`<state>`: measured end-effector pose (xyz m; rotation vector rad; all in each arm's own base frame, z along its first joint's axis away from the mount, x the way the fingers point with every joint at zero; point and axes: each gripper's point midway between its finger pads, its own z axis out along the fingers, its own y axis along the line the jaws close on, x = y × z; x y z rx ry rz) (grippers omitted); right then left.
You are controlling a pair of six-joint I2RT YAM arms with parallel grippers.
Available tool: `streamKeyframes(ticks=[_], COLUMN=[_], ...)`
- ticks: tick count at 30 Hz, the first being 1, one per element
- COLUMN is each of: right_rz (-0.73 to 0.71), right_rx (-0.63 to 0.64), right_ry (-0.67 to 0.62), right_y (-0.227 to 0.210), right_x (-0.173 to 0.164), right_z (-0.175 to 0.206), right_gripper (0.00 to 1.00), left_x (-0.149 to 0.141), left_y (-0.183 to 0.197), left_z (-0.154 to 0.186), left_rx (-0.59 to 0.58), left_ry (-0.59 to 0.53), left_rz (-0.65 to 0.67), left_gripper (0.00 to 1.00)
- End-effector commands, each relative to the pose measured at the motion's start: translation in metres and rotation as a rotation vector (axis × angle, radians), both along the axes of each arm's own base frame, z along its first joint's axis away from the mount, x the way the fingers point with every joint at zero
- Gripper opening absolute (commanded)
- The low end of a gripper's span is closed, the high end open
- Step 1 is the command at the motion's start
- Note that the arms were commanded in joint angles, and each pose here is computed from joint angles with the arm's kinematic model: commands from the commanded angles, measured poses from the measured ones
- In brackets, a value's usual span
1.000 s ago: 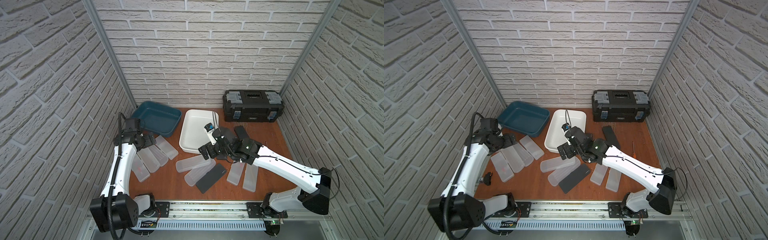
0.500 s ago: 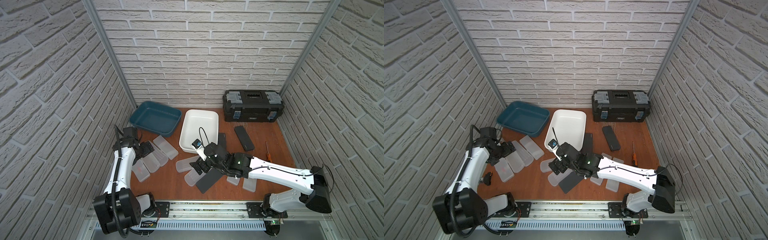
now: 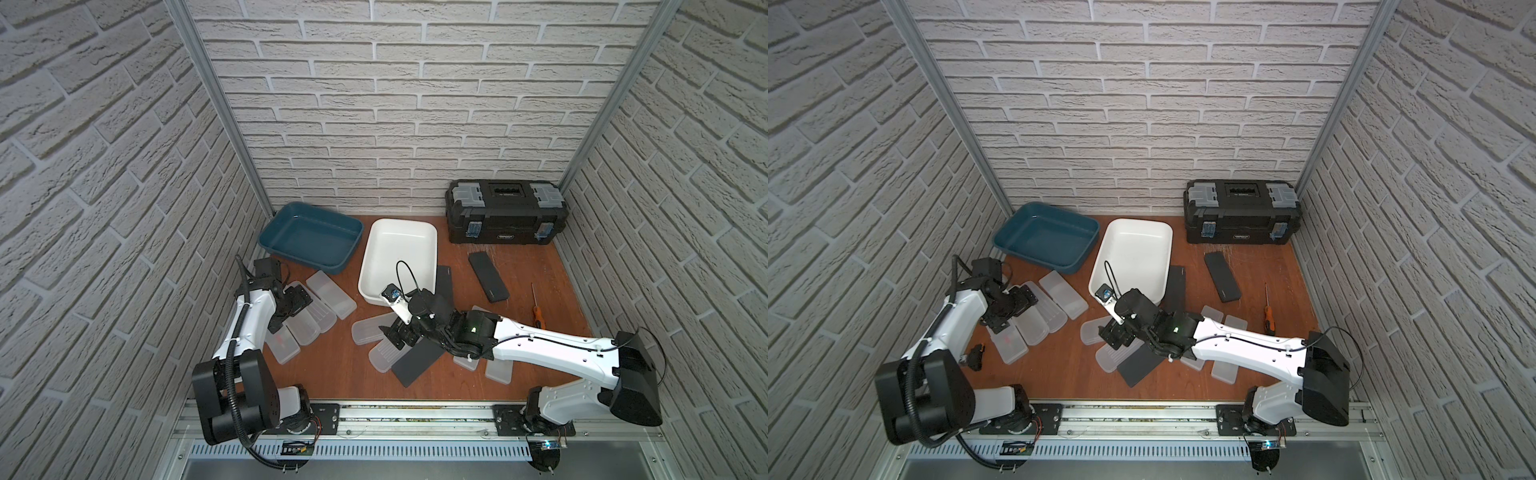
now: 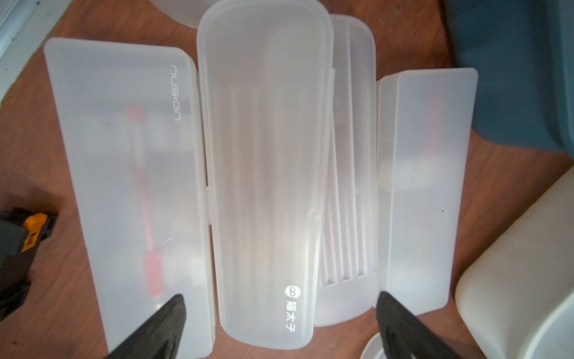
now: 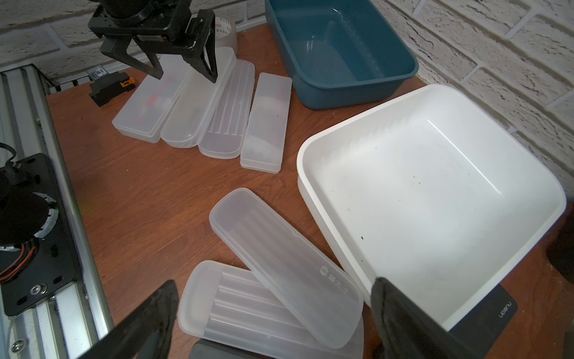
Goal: Place the pencil cases by color into the storage box
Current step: Pick up the pencil case from the center of the board.
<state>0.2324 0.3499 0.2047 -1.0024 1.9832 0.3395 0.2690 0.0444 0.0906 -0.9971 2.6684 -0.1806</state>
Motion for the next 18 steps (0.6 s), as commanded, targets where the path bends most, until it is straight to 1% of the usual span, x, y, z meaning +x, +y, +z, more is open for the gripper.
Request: streamKeyframes(ticks=[1, 5, 9, 18], right_rz=[-0.018, -0.034, -0.055, -0.086], right_rx=[0.034, 0.044, 0.060, 0.076], right_ry=[-0.061, -0.072, -0.079, -0.027], right_y=[0.007, 0.005, 0.000, -0.013], right_x=[0.010, 0.013, 0.016, 0.020], right_z=[0.015, 0.017, 0.019, 0.011], right_gripper=[0.97, 0.96, 0.96, 0.96], left_x=[0.004, -0.001, 0.001, 0.001], left_y=[-0.001, 0.001, -0.002, -0.006], left_z=[-0.002, -0.008, -0.014, -0.028], left_rx=[0.010, 0.036, 0.036, 0.046], left_ry=[-0.012, 0.016, 0.024, 0.079], left_rz=[-0.008, -0.008, -0.019, -0.028], left_gripper=[0.95, 0.94, 0.92, 0.91])
